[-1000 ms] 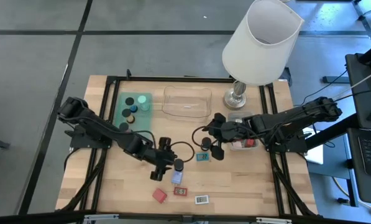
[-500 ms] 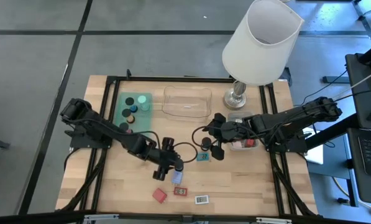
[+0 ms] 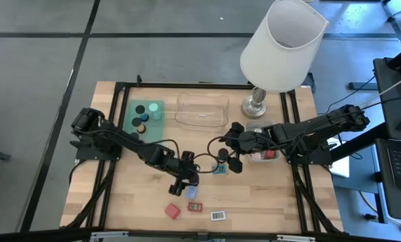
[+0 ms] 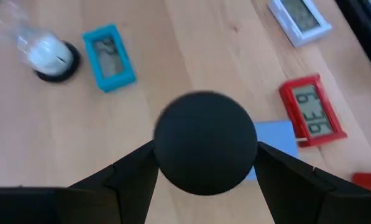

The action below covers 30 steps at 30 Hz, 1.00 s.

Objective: Pick & Place Office items
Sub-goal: Put the black and blue hourglass into the green bin

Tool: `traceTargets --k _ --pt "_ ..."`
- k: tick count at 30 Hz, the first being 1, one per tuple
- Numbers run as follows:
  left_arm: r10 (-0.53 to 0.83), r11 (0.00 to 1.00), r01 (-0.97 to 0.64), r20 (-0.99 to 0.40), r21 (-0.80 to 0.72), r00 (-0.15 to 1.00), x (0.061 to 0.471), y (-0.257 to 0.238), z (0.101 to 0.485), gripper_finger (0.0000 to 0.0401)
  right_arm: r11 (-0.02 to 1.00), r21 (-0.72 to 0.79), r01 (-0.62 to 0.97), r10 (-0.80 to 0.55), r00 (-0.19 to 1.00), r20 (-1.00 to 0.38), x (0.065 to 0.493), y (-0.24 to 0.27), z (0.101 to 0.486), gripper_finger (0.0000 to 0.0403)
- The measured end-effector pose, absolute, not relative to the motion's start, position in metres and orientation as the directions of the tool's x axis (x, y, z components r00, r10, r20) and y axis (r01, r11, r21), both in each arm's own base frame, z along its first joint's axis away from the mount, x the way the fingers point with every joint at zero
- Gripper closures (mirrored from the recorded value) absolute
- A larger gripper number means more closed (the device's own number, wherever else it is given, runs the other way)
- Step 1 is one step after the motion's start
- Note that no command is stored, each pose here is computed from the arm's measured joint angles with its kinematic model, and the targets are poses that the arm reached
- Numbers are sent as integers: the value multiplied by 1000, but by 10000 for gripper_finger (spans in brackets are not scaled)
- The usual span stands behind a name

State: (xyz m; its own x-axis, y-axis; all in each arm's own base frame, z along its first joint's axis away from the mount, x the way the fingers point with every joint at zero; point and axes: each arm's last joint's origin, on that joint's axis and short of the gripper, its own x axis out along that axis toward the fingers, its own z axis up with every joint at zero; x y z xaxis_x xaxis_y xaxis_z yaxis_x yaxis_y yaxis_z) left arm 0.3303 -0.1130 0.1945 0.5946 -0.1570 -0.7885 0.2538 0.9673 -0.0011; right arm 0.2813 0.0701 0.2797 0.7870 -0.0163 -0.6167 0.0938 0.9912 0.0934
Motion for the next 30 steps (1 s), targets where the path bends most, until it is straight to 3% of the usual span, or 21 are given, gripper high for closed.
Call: traceTargets --k 18,30 --pt "-167 953 301 -752 43 637 337 -105 199 151 993 85 87 -14 778 -629 280 70 279 53" --pt "-162 963 269 -754 20 637 337 -105 199 187 993 86 87 -14 778 -629 280 70 279 53"
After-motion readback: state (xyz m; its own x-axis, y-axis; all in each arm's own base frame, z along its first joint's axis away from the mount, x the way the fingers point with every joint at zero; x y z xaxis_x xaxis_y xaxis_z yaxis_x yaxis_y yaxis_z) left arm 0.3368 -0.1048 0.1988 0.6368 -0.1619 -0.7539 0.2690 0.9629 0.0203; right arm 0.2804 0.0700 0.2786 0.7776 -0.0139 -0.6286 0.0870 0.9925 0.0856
